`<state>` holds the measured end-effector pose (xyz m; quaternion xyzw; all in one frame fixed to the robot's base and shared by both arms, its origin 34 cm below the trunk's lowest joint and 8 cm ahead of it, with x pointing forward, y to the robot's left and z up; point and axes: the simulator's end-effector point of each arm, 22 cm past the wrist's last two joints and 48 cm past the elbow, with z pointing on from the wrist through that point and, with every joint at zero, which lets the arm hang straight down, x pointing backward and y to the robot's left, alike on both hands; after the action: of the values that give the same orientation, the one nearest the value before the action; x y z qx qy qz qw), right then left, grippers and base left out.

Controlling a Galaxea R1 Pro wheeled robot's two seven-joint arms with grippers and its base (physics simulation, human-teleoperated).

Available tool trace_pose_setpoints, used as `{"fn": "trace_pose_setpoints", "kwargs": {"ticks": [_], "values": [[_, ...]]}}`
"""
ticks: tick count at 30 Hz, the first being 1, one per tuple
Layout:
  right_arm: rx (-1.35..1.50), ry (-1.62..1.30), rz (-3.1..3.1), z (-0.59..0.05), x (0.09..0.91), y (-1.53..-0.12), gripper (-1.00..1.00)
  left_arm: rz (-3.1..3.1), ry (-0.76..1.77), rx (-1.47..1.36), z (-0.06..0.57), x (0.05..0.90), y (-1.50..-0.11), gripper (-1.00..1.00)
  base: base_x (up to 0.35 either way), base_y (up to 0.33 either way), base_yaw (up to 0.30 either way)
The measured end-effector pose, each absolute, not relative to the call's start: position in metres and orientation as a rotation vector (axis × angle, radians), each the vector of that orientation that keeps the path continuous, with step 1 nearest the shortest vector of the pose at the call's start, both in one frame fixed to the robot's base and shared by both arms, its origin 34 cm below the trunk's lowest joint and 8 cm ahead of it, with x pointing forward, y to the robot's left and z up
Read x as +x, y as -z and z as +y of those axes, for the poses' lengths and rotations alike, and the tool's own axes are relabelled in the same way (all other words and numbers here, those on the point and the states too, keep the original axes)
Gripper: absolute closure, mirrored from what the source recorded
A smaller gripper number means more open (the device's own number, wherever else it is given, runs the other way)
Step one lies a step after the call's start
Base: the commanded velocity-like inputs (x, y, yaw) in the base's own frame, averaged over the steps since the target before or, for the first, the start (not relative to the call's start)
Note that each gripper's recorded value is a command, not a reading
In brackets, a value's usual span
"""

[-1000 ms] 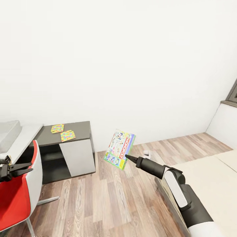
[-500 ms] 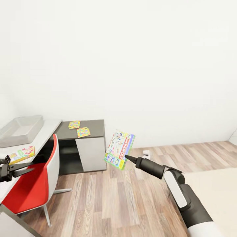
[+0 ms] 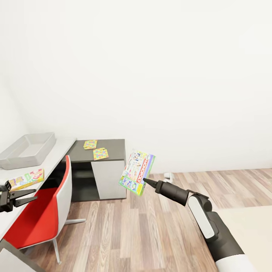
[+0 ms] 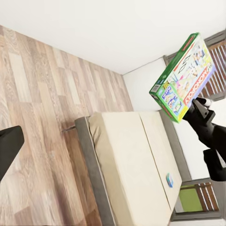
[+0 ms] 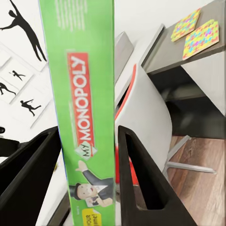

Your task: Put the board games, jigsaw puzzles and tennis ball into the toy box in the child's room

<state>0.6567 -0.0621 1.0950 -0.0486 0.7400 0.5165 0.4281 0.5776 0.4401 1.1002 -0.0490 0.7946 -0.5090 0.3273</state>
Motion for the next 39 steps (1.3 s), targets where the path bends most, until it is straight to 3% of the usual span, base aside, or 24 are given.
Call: {"fn": "trace_pose_setpoints", "kwargs": {"ticks": [26,39], "values": [[-0.129,-1.281,1.837,-0.0609,0.6574,-1.0997,1.0,2.078,1.335,-0.128,0.4399,0.5776,-1.1002,-1.0,0.329,0.0,0.059],[-0.113,-1.244,1.855,-0.0598,0.661,-1.0992,1.0,2.071,1.333,-0.122,0.44,0.577,-1.1041,-1.0,0.228,-0.062,0.234]]}}
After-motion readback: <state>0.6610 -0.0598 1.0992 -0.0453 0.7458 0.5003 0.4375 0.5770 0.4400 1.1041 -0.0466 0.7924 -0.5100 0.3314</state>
